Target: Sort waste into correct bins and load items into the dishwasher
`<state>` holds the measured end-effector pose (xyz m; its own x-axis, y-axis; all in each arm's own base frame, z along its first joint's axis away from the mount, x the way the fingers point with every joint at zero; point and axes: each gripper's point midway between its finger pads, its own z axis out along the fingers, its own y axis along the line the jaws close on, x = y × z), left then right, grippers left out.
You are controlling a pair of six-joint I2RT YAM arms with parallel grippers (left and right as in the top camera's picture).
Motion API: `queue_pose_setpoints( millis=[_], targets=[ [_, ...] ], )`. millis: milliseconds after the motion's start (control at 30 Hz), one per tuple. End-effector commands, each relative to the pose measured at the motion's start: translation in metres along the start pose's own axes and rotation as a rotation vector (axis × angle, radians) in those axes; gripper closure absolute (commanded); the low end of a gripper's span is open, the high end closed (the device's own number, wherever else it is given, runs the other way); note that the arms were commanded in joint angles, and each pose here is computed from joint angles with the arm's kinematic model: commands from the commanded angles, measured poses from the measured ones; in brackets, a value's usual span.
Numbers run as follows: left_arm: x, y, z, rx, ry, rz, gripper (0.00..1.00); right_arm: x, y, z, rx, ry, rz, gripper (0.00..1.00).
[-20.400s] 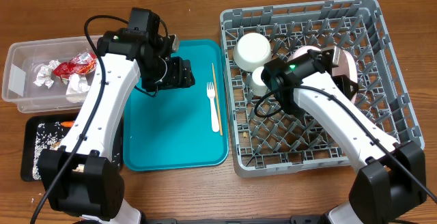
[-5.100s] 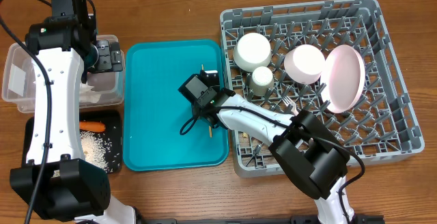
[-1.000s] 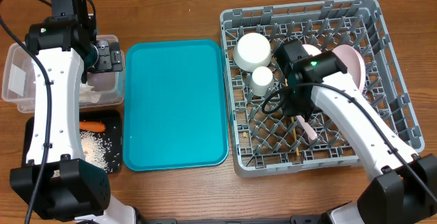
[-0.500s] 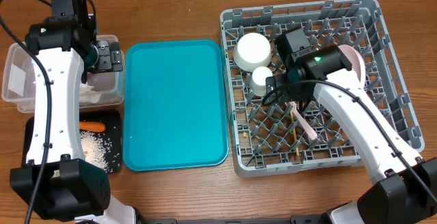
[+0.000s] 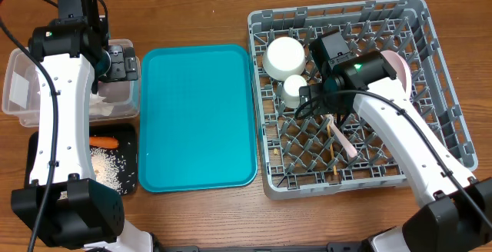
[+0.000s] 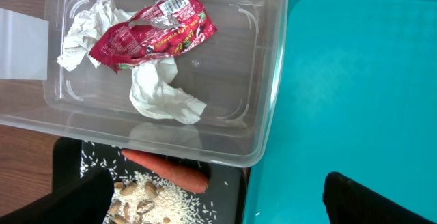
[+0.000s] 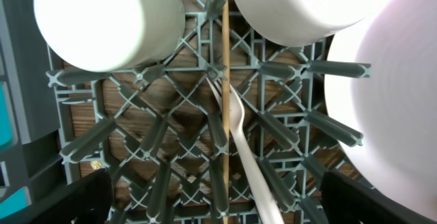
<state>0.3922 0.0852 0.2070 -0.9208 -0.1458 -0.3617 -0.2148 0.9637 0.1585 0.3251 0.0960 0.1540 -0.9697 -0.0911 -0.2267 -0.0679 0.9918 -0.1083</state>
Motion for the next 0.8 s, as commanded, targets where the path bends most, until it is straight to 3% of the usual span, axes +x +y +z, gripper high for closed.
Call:
queue_pose_setpoints(
  millis=[0,167,233,533,633,767],
  targets=[
    [-0.008,0.006,-0.012,-0.015,-0.041,0.009,0.0,-0.012,-0.01,-0.042,-0.007,-0.15,0.002,0.0],
    [-0.008,0.006,-0.012,-0.015,-0.041,0.009,0.0,-0.032,-0.019,-0.114,-0.076,-0.447,0.059,0.0],
    [-0.008,0.006,-0.012,-0.015,-0.042,0.009,0.0,-0.026,-0.025,-0.137,-0.092,-0.514,0.071,0.0],
    [-0.008,0.006,-0.012,-0.015,-0.042,0.009,0.0,0.015,-0.071,-0.289,-0.204,-1.077,0.197,0.0],
    [-0.008,0.006,-0.012,-0.015,-0.042,0.009,0.0,0.033,-0.079,-0.308,-0.237,-1.207,0.223,0.0],
    [-0.008,0.006,-0.012,-0.015,-0.042,0.009,0.0,0.058,-0.088,-0.298,-0.251,-1.3,0.255,0.0]
  ],
)
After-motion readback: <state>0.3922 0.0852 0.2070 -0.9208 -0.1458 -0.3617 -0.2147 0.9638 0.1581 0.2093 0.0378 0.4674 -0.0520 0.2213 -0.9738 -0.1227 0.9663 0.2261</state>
